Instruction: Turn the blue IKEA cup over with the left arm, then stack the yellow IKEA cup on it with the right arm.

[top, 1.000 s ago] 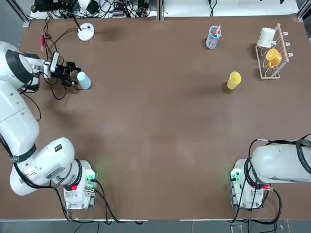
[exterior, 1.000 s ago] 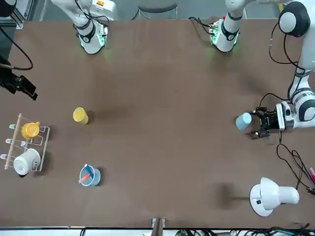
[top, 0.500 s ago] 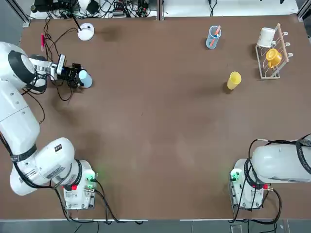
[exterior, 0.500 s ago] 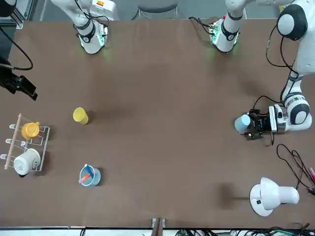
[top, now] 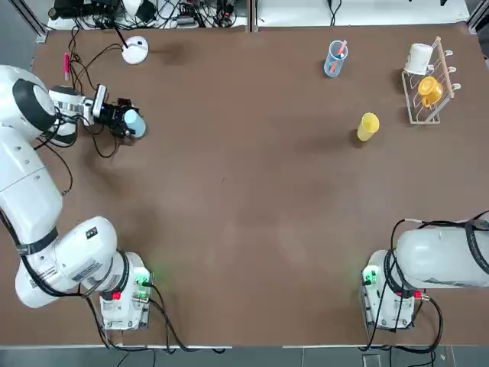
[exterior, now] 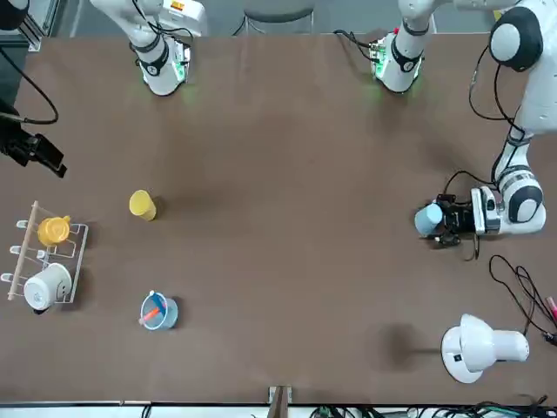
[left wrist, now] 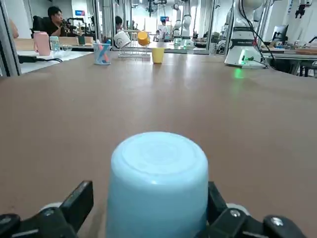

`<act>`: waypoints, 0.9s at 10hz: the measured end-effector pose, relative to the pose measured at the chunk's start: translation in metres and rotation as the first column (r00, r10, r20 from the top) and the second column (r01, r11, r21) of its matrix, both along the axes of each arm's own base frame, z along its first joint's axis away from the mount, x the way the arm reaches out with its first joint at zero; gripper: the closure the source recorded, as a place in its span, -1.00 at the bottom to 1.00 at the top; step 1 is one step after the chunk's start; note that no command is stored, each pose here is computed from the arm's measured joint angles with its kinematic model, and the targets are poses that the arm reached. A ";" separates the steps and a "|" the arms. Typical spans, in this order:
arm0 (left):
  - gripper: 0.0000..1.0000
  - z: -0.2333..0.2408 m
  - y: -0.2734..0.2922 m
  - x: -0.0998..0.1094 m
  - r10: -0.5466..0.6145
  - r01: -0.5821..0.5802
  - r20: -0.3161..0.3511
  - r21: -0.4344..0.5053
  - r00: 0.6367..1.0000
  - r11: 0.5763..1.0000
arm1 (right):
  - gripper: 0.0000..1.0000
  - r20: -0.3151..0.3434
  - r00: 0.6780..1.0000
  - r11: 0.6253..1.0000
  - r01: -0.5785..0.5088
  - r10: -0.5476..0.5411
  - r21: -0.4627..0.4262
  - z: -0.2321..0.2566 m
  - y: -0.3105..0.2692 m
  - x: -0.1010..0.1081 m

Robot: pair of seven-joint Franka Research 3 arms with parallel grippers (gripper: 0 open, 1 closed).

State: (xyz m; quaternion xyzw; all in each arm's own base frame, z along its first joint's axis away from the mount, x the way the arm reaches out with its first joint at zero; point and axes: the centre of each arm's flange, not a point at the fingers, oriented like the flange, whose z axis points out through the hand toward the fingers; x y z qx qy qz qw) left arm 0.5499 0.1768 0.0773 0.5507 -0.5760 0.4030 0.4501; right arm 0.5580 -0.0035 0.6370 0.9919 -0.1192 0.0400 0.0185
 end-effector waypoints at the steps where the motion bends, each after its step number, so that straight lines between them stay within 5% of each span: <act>1: -0.96 -0.001 -0.003 0.000 0.000 0.000 0.000 0.001 1.000 1.000 | -1.00 0.000 1.000 1.000 0.000 0.000 0.000 0.000 0.000 0.000; 5: -0.84 -0.004 -0.007 0.000 0.001 -0.001 0.000 0.002 1.000 1.000 | -1.00 0.000 1.000 1.000 0.000 0.000 0.000 0.000 0.000 0.000; 6: -0.63 -0.004 -0.008 0.000 0.001 -0.001 0.000 0.002 1.000 1.000 | -1.00 0.000 1.000 1.000 0.000 0.000 0.000 0.000 0.000 0.000; 9: -0.51 -0.003 -0.010 0.002 -0.003 0.003 0.012 0.000 1.000 1.000 | -1.00 0.000 1.000 1.000 0.000 0.000 0.000 0.000 0.000 0.000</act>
